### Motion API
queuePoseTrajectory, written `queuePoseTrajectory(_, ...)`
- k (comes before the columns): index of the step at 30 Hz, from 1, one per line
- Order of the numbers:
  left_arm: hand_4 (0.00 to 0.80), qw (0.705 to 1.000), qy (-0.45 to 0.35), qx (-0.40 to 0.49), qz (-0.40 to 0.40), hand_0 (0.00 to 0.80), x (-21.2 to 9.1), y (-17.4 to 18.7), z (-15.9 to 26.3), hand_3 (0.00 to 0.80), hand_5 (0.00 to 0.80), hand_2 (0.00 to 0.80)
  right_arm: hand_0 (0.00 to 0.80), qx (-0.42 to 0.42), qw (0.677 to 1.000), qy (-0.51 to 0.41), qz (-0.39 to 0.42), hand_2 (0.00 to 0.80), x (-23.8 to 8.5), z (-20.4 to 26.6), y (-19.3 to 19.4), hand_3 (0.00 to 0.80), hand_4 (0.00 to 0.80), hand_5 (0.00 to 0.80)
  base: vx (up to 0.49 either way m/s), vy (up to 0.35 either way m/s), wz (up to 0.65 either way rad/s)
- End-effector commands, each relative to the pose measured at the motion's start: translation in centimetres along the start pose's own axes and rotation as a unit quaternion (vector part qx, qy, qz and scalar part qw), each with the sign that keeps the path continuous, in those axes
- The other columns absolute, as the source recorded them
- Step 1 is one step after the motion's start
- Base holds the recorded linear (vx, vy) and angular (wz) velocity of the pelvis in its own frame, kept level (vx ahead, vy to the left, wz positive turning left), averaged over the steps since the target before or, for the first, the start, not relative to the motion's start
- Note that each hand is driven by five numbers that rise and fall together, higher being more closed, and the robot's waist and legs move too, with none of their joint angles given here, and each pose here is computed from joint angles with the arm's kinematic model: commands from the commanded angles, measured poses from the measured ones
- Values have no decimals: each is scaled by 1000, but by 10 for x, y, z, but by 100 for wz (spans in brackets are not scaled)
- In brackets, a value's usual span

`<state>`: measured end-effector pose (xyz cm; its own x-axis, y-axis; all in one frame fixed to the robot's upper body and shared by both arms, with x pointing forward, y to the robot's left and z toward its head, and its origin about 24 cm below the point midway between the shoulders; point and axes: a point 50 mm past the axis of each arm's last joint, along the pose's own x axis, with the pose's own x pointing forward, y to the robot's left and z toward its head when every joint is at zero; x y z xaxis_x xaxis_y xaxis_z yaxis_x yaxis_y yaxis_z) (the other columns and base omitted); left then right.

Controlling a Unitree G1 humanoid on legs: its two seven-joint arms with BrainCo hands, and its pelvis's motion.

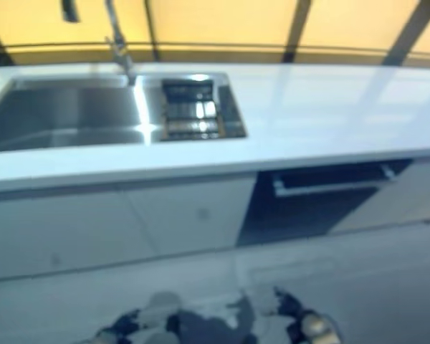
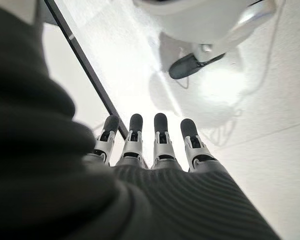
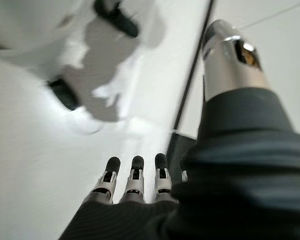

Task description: Take plates into dishwasher

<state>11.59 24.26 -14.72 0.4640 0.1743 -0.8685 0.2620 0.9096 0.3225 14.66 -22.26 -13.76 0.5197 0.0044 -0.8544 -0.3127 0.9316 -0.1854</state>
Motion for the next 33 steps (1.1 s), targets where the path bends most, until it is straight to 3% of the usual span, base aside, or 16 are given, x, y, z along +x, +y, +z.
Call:
queuePoseTrajectory(1,0,1000,-8,-3,-23,0,5,1,15,0,0,0,0,-1,999,32,-25,0,6,10,-11,0,0,0,100,219,13)
queuePoseTrajectory(6,0,998,12,34,-55,0,6,2,13,0,0,0,0,31,994,108,-11,0,3,-18,-4,0,0,0,112,242,24)
queuePoseTrajectory(14,0,997,38,31,-65,0,6,12,7,0,0,0,0,48,992,117,7,0,-3,-38,-1,0,0,0,28,137,51)
queuePoseTrajectory(20,0,998,31,9,-48,0,6,19,12,0,0,0,0,76,992,104,-13,0,-1,-34,-5,0,0,0,-133,-46,44)
queuePoseTrajectory(33,0,998,34,-13,-53,0,5,14,4,0,0,0,0,86,992,71,-59,0,-6,-28,-36,0,0,0,-266,-127,-5)
